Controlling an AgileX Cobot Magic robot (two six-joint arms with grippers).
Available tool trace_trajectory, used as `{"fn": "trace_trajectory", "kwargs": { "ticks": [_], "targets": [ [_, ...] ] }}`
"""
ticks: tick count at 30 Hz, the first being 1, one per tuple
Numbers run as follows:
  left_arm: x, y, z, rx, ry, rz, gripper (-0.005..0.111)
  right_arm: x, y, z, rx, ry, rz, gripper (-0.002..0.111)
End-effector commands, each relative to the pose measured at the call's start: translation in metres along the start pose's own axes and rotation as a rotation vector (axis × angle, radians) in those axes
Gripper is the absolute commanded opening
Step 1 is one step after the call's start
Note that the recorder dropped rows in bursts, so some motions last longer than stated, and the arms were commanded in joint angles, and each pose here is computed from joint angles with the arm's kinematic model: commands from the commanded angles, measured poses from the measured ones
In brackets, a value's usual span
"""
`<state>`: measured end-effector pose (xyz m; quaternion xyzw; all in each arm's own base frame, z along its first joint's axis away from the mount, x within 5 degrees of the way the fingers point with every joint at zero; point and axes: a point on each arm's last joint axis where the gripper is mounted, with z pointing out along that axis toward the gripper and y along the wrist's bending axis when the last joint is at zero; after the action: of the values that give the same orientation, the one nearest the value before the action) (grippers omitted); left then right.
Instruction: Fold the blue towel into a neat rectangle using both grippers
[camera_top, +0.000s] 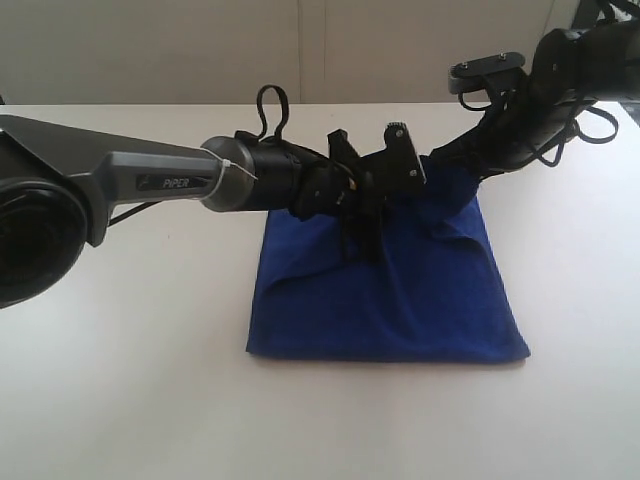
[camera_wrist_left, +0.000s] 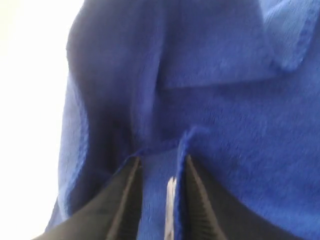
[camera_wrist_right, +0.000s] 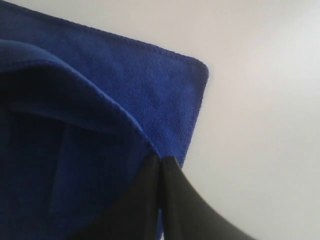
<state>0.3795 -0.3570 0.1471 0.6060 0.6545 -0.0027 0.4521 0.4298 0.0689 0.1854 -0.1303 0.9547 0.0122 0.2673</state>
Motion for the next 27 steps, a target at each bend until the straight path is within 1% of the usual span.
{"fn": "trace_trajectory", "kwargs": {
  "ticks": [1,3,10,18,21,25,27],
  "targets": [
    [-0.007,-0.005,0.001,-0.012,-0.036,-0.042,0.035,-0.001,-0.003,-0.001,0.004,-0.010,0.012,0.000],
    [-0.006,-0.006,0.003,-0.013,-0.038,-0.065,0.035,-0.001,-0.003,-0.001,0.003,-0.008,0.014,0.000],
    [0.004,-0.015,0.015,0.000,-0.022,-0.065,0.035,-0.001,-0.003,-0.001,0.003,-0.008,0.014,0.000],
    [0.005,-0.016,0.016,-0.002,-0.025,-0.065,0.034,-0.001,-0.003,-0.001,0.003,-0.008,0.014,0.000],
    [0.005,-0.016,0.016,-0.003,-0.026,-0.065,0.025,-0.001,-0.003,-0.001,0.003,-0.008,0.014,0.000],
    [0.005,-0.016,0.016,-0.003,-0.026,-0.065,0.002,-0.001,-0.003,-0.001,0.003,-0.008,0.014,0.000],
    [0.005,-0.016,0.016,-0.003,-0.026,-0.070,0.000,-0.001,-0.003,-0.001,0.003,-0.008,0.014,0.000]
  ]
}}
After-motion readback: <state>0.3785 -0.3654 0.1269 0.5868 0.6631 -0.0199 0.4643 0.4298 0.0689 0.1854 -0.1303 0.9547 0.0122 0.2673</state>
